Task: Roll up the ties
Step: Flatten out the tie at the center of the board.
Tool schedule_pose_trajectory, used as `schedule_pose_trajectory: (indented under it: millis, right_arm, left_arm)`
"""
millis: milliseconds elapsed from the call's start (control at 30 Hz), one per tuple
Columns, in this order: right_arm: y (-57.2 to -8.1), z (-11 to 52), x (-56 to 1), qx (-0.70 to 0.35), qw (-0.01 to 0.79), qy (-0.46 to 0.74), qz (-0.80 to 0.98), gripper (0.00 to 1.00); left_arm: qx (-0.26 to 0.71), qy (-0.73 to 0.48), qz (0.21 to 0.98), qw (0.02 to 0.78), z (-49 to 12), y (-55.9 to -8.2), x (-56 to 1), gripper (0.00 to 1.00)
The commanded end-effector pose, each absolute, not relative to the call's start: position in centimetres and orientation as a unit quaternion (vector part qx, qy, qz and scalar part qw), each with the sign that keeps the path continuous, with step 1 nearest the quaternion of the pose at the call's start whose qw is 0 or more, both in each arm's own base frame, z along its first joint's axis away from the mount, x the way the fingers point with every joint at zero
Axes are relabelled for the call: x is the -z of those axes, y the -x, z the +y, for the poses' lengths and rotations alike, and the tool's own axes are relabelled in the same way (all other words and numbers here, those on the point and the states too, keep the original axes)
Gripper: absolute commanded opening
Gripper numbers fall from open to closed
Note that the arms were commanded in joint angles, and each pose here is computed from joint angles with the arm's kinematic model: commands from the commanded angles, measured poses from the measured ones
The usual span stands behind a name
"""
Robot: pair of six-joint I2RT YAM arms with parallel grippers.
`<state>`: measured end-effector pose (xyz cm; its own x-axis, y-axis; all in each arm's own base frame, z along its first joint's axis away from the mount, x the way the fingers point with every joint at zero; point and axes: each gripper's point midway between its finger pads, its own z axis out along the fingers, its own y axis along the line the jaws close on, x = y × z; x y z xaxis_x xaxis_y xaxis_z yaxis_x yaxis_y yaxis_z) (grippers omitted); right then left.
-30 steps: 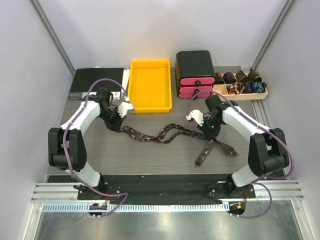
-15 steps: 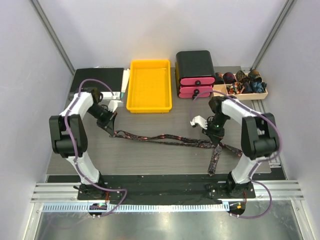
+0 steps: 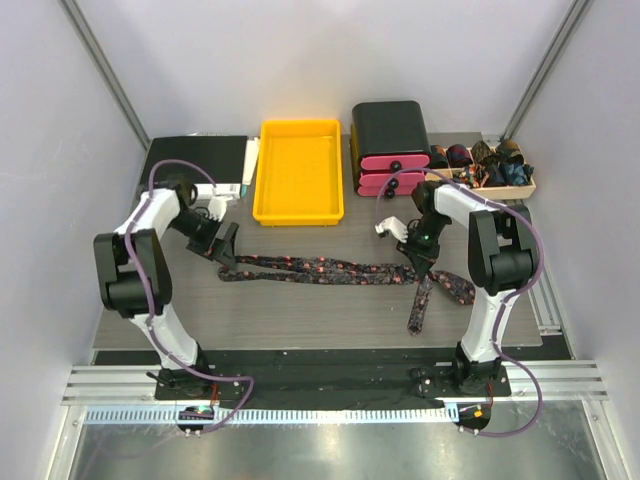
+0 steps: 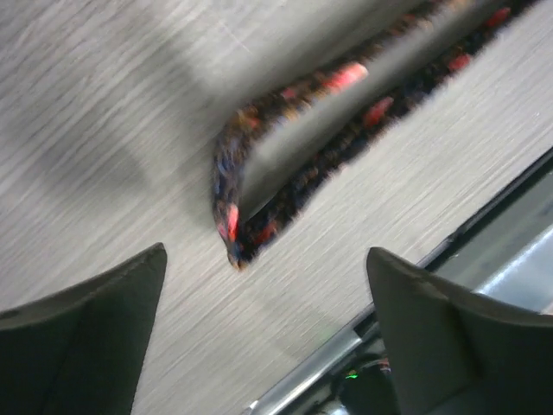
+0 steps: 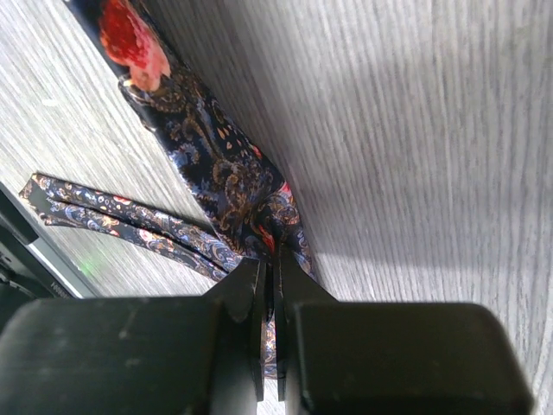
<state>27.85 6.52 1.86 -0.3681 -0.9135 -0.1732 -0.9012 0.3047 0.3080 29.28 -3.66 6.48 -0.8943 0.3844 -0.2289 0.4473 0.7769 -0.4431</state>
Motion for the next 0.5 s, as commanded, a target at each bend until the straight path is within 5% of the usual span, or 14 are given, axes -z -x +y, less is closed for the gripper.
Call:
schedule_pose_trajectory:
  millis: [0,467]
  right_arm:
    - [-29.0,6.8,-1.6,0.169,-0.005,-0.554,-0.815,0.08]
    - [-29.2,7.0,-1.2,0.161,-0.011,-0.537,-0.828,0.04]
  left_arm:
    - [0.203,-0.369,0.884,0.202,-3.3,-30.6,-10.0,1.00]
    - [0.097,-0.569,0.788,0.213,-4.9,-30.8,-5.3,0.98]
